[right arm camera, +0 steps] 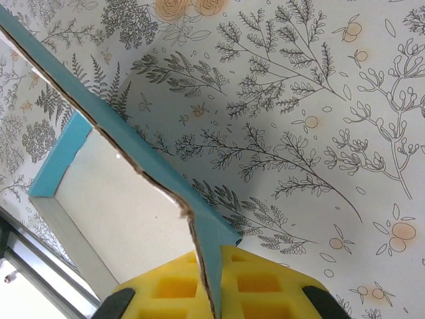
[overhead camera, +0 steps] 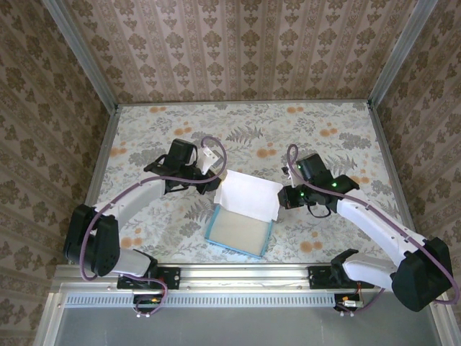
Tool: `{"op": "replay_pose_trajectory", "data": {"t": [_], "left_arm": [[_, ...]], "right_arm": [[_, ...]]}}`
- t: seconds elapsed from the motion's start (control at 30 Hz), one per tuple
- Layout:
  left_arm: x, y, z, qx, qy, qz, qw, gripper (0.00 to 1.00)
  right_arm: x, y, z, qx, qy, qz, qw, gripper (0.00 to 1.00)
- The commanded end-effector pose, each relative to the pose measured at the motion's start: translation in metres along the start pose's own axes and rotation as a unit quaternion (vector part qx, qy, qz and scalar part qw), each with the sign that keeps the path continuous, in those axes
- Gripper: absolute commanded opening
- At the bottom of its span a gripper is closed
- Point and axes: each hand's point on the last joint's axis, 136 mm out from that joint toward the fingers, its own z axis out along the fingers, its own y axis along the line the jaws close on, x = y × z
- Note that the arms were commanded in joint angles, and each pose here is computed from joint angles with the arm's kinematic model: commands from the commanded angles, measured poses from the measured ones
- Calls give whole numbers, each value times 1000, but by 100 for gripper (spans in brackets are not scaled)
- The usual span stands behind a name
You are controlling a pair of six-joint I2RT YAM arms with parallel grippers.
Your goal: Fold the paper box
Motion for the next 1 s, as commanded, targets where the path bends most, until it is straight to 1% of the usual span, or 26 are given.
{"op": "replay_pose_trajectory", "data": {"t": [0.0, 0.13, 0.2, 0.3, 0.33, 0.4, 0.57, 0.63, 0.7, 0.8, 0.9, 0.97], "left_arm": [[3, -8, -8, 6, 14, 2, 1000, 16], [4, -11, -10, 8, 25, 5, 1000, 20], [4, -12, -11, 9, 28, 6, 1000, 24], [3, -13, -13, 9, 31, 9, 999, 26], [3, -13, -13, 9, 33, 10, 999, 25], [3, -12, -13, 8, 33, 11, 999, 18], [2, -13, -10, 14, 37, 9, 999, 10], [1, -12, -9, 11, 37, 8, 999, 4], [-2, -11, -9, 6, 32, 3, 999, 3], [-10, -10, -11, -17, 23, -12, 1000, 3], [-22, -15, -13, -35, 15, -36, 999, 3], [-25, -16, -12, -51, 14, -40, 998, 3]], "right_arm": [[-5, 0, -3, 14, -9, -10, 1000, 8], [-4, -3, -3, 32, -4, -21, 999, 7], [-4, -4, -4, 37, -4, -26, 999, 7], [-4, -4, -4, 42, -3, -30, 999, 6], [-4, -4, -3, 42, -3, -32, 999, 6], [-4, -3, -3, 43, -2, -33, 998, 6], [-4, -4, -3, 48, -1, -35, 998, 6], [-5, -3, -3, 50, -5, -33, 998, 6], [-9, -4, -6, 57, -15, -24, 998, 6], [-21, -4, -14, 85, -43, -2, 995, 5], [-37, 6, -23, 95, -79, 6, 992, 6], [-47, 11, -28, 99, -100, 12, 990, 6]]}}
